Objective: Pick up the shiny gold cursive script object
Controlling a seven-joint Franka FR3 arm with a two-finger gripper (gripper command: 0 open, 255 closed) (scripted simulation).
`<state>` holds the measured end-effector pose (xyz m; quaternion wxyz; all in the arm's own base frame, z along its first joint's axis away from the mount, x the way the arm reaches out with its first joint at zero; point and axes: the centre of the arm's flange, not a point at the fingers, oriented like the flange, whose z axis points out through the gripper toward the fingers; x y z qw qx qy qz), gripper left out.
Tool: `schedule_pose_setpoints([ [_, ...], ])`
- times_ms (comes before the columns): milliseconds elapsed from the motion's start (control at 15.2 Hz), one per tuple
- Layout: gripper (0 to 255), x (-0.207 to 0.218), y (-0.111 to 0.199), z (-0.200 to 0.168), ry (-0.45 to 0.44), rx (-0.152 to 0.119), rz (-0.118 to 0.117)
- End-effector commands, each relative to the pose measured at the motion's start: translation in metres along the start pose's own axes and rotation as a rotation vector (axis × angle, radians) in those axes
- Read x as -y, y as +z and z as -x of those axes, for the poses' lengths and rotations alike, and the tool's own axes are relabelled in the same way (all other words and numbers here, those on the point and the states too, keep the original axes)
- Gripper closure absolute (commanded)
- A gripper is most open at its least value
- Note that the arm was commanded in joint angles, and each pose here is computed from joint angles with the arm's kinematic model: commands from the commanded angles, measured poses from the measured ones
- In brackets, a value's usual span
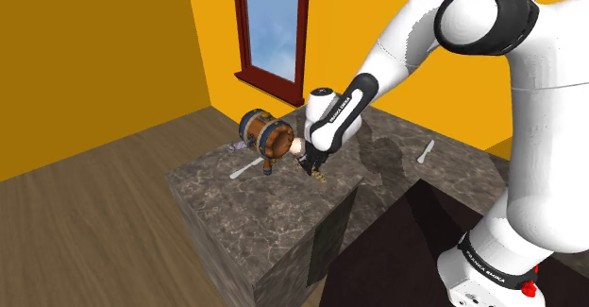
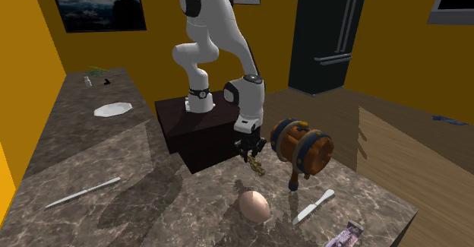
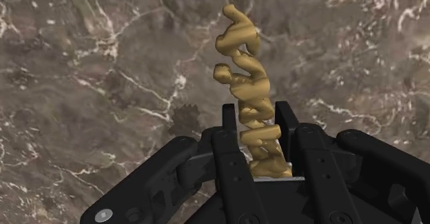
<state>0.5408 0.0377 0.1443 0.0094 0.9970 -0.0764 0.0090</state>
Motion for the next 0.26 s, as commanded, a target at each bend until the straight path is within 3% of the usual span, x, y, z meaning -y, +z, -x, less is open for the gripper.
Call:
schedule_pose_setpoints([
  [0, 255, 0.0003, -0.0107, 0.0005, 0.0, 0.0, 0.0],
  [198, 255, 0.0002, -0.0168, 0.0004, 0.0, 0.0, 0.0],
])
